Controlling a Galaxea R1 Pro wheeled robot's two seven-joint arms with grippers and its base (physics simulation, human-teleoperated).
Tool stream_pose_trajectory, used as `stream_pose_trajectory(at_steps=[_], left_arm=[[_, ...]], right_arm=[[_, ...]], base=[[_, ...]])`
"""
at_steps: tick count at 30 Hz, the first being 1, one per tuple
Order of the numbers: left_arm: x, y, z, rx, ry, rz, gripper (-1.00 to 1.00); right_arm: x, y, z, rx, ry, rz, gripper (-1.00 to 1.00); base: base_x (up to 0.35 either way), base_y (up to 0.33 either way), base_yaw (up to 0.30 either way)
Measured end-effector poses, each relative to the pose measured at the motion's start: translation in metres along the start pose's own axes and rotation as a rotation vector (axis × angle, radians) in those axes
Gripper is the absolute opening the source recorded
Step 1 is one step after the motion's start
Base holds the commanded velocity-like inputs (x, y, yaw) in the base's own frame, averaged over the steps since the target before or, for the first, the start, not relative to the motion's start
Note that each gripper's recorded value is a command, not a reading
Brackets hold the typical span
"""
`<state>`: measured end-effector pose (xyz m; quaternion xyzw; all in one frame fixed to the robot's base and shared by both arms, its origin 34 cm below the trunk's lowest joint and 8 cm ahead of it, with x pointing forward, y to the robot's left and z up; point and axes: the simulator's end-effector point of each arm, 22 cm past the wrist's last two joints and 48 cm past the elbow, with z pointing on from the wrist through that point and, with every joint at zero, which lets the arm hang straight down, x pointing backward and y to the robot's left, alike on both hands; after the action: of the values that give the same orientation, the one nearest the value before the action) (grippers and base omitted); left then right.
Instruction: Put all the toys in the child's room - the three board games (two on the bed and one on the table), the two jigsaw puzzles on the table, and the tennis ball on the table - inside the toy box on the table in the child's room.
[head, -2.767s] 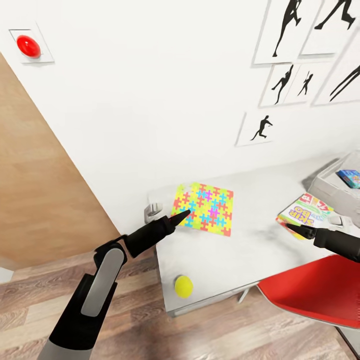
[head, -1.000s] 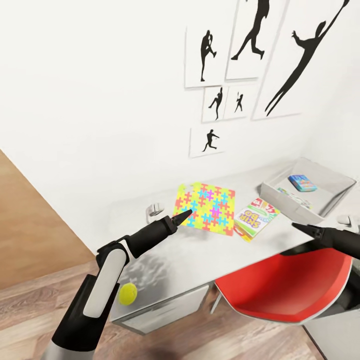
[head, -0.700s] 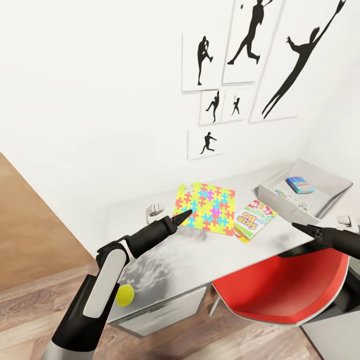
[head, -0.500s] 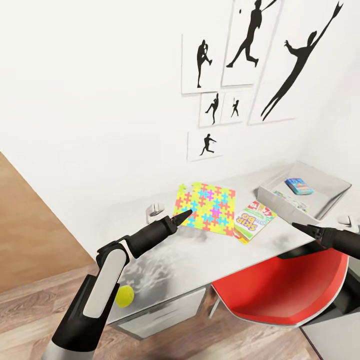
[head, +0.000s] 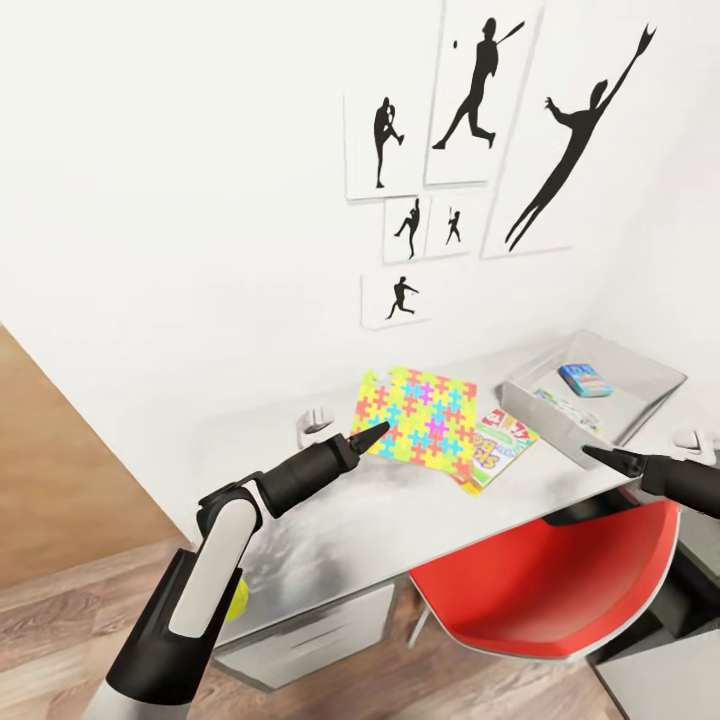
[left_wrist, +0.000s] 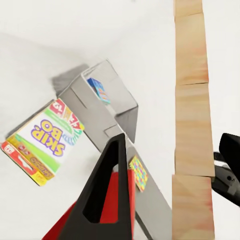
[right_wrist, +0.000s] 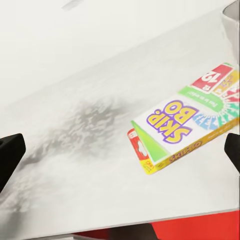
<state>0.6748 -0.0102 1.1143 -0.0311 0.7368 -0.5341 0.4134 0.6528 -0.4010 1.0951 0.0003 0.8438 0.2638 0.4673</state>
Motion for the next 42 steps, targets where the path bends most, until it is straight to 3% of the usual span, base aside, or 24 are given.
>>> stream_pose_trajectory(at_steps=[20, 42], left_arm=[[-0.006, -0.017, -0.003, 0.014, -0.009, 0.028, -1.0], [-0.015, -0.035, -0.008, 0.032, -0.026, 0.053, -1.0]], right_arm=[[-0.012, 0.009, -0.01, -0.008, -0.027, -0.014, 1.0], [-0.024, 0.019, -0.02, -0.019, -0.057, -0.029, 1.0]], base=[[0.079, -0.262, 0.0], [0.012, -0.037, 0.0]])
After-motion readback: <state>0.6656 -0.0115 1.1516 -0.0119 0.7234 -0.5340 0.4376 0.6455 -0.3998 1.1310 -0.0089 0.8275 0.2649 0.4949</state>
